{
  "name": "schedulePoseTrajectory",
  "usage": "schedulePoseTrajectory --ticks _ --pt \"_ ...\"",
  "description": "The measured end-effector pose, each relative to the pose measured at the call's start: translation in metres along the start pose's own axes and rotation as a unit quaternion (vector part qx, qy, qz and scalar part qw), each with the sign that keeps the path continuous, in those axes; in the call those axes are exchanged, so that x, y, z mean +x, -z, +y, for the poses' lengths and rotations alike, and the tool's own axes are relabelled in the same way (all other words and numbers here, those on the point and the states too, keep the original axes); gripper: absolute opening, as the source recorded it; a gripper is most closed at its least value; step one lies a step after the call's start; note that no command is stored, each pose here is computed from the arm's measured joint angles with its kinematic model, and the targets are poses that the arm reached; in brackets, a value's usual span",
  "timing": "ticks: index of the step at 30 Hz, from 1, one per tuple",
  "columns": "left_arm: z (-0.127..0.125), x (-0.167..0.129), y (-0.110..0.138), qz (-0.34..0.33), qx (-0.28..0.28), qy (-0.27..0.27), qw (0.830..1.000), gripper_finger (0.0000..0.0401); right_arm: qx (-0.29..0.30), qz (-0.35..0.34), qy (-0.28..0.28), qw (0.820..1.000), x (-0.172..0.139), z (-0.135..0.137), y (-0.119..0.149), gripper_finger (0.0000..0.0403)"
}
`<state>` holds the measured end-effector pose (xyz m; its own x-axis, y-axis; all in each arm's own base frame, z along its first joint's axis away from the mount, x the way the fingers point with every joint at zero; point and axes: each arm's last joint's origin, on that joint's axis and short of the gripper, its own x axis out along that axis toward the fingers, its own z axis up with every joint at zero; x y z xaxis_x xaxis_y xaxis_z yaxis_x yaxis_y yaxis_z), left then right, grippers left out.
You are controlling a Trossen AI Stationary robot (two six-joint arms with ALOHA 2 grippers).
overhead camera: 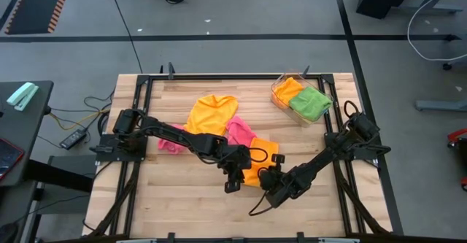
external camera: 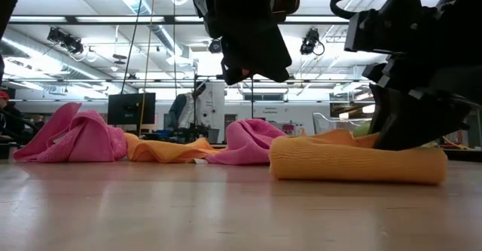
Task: Fold microfiber towels
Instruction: Fold the bottom orange towel
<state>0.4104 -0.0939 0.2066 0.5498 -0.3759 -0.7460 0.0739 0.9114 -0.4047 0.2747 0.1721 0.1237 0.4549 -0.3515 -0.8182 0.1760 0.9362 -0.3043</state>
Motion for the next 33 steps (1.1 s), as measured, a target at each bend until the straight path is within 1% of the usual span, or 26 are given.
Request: schedulePoseTrajectory --ticks 3,6,8,11,14,16,19,22,24,26,28,30,33 --pt "0.000 0.000 0.000 -0.001 0.000 -0.003 1.000 0.0100 -0.003 0.004 -0.002 1.000 0.000 0.000 0.000 0.0123" --pt "0.001 0.000 0.000 -0.002 0.000 -0.005 1.000 0.0106 -0.005 0.027 -0.005 1.000 -0.010 -0.006 -0.005 0.0162" --pt "0.001 0.000 0.000 -0.003 0.006 -0.005 1.000 0.0106 -0.003 0.025 -0.005 1.000 -0.023 -0.013 -0.011 0.0180" --pt "0.001 0.000 0.000 -0.003 0.021 -0.005 1.000 0.0101 0.006 0.016 -0.009 1.000 -0.040 -0.026 -0.015 0.0195" --pt "0.000 0.000 -0.001 -0.004 0.031 -0.006 1.000 0.0094 0.024 -0.008 -0.019 1.000 -0.059 -0.038 -0.020 0.0199" --pt "0.000 0.000 -0.002 -0.010 0.034 -0.004 0.999 0.0090 0.064 -0.037 -0.026 0.997 -0.068 -0.043 -0.021 0.0199" --pt "-0.002 0.007 -0.002 -0.022 0.041 -0.008 0.999 0.0083 0.144 -0.101 -0.053 0.983 -0.074 -0.041 -0.014 0.0195" --pt "-0.004 0.019 0.001 -0.033 0.058 -0.033 0.997 0.0077 0.181 -0.155 -0.103 0.966 -0.071 -0.031 0.000 0.0194" --pt "-0.006 0.028 0.004 -0.035 0.085 -0.053 0.994 0.0074 0.186 -0.176 -0.130 0.958 -0.065 -0.024 0.010 0.0193" --pt "-0.005 0.037 0.007 -0.042 0.115 -0.078 0.989 0.0071 0.181 -0.184 -0.143 0.955 -0.057 -0.018 0.020 0.0193" --pt "-0.002 0.045 0.009 -0.045 0.137 -0.108 0.984 0.0068 0.175 -0.182 -0.147 0.956 -0.049 -0.015 0.028 0.0193" --pt "0.005 0.050 0.011 -0.041 0.141 -0.138 0.979 0.0066 0.168 -0.172 -0.140 0.961 -0.042 -0.013 0.034 0.0193" --pt "0.019 0.056 0.011 -0.031 0.142 -0.157 0.977 0.0067 0.148 -0.160 -0.129 0.967 -0.032 -0.009 0.037 0.0193"
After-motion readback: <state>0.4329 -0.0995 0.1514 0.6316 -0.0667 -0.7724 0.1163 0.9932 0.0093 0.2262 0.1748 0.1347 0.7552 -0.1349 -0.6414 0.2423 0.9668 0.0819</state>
